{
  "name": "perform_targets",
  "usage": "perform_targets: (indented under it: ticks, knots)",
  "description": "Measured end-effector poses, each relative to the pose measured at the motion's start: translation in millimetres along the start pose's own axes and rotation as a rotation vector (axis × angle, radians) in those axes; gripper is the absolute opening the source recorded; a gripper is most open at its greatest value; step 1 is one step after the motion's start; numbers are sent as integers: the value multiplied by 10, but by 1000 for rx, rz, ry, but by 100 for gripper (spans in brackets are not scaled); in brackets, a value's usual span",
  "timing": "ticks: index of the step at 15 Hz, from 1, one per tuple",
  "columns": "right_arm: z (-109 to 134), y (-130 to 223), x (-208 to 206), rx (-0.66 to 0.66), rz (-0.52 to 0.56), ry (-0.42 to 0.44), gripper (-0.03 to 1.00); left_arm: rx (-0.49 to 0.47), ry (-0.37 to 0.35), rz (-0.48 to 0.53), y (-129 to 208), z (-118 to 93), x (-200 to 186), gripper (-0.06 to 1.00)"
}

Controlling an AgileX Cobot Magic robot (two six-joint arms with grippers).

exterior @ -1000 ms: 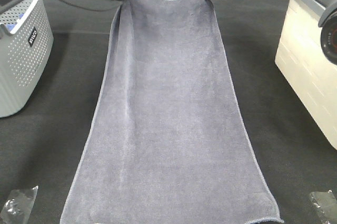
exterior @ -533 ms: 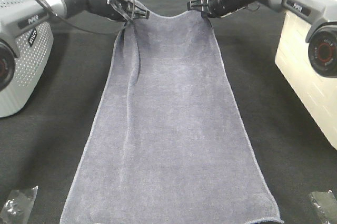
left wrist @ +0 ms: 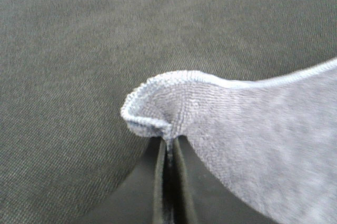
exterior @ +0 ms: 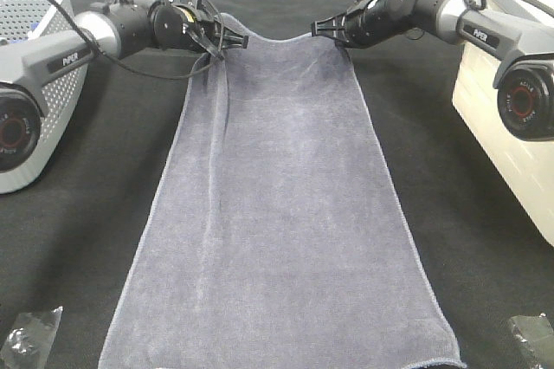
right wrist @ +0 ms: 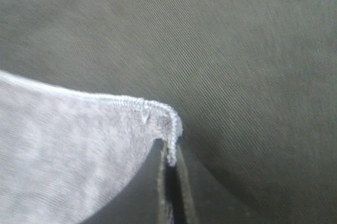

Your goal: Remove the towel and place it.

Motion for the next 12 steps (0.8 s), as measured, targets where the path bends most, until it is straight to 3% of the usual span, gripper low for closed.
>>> perform_targets:
  ticks: [4, 8, 12]
  knots:
    - [-91, -39, 5, 15, -18, 7, 2, -8, -4, -13, 102, -27, 67, 5]
    - [-84, -41, 4, 25, -18, 1, 3, -35, -3, -22, 136, -42, 91, 21]
    - [-91, 14, 3, 4, 12, 3, 25, -37, -5, -27, 127, -39, 91, 38]
Point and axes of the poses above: a point on each arm's last joint axis where the gripper is mounted, x pointing out along that axis toward the gripper, z along the wrist's bending axis when the last joint is at zero, y = z × x, the point moved 10 cm from there along x, pointing out along that axis toward the gripper, and after that the axes turned 15 degrees about x, right-handed, at the moved point
